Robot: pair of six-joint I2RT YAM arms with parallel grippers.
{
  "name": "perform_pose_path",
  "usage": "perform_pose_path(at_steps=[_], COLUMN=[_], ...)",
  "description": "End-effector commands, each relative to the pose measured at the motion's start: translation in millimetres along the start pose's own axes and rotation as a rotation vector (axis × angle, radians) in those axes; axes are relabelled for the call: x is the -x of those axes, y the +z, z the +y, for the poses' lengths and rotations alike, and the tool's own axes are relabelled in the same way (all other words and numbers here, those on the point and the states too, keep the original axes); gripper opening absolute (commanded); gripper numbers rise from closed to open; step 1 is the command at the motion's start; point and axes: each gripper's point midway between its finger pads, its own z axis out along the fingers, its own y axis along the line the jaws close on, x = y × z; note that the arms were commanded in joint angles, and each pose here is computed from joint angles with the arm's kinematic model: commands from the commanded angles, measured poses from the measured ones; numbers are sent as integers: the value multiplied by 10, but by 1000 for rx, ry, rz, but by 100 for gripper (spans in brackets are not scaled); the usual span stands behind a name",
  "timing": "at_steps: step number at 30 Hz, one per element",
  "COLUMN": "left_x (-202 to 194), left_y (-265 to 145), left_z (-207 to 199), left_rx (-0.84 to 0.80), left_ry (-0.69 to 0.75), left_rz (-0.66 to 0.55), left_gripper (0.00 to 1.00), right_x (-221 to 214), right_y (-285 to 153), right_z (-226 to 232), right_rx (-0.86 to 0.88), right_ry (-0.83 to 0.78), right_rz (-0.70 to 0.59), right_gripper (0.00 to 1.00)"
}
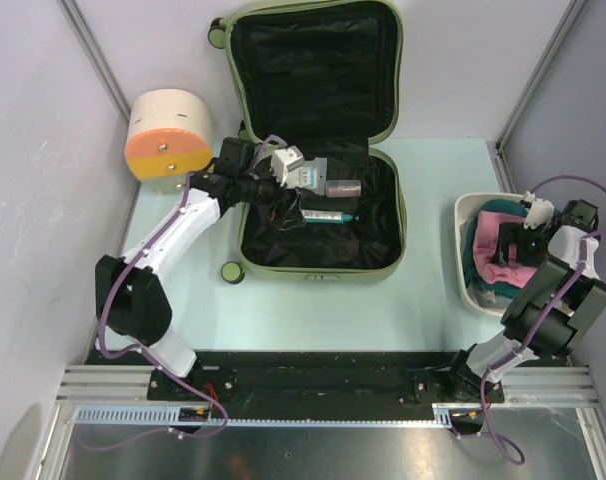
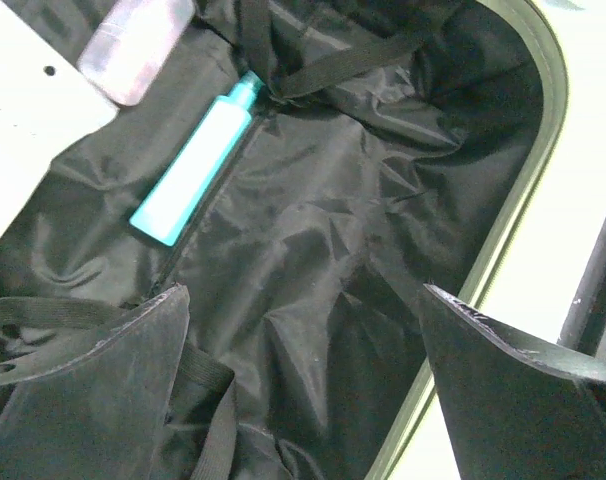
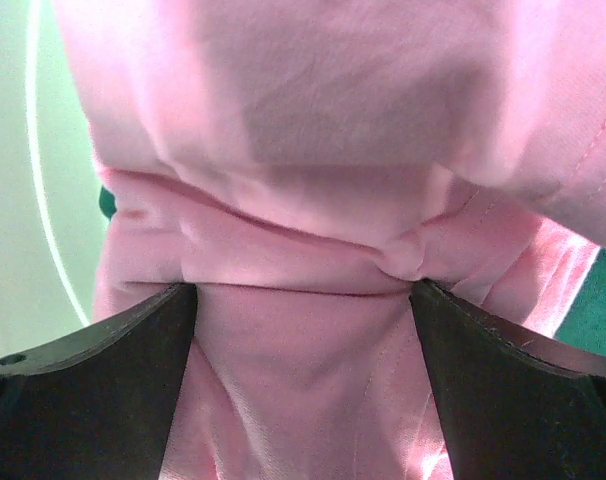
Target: Open, take out, and arrange the luggage
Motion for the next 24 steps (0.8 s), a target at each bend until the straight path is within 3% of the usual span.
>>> perform_pose_path(at_steps=[1,8,13,24], left_x=[358,637,610,-120], left_y=[-274,-986,-1553,-2545], left_z=[219,816,1300,2132], left_rx=[93,367,561,933], left_ry=[-37,-111,-294,-633], left_rz=[-99,-218,-306,-381], left_gripper=[100,100,100,100], right_x=[276,866,1289,1800], right_y=[-290,-799,-1042,-602], right_z=[37,956,1506,2653], right_rx=[-4,129,172,315], right_ry=[-122,-270,-329,-347], right_rz=[-71,-300,-460,-508], right_gripper=[93,94,95,94])
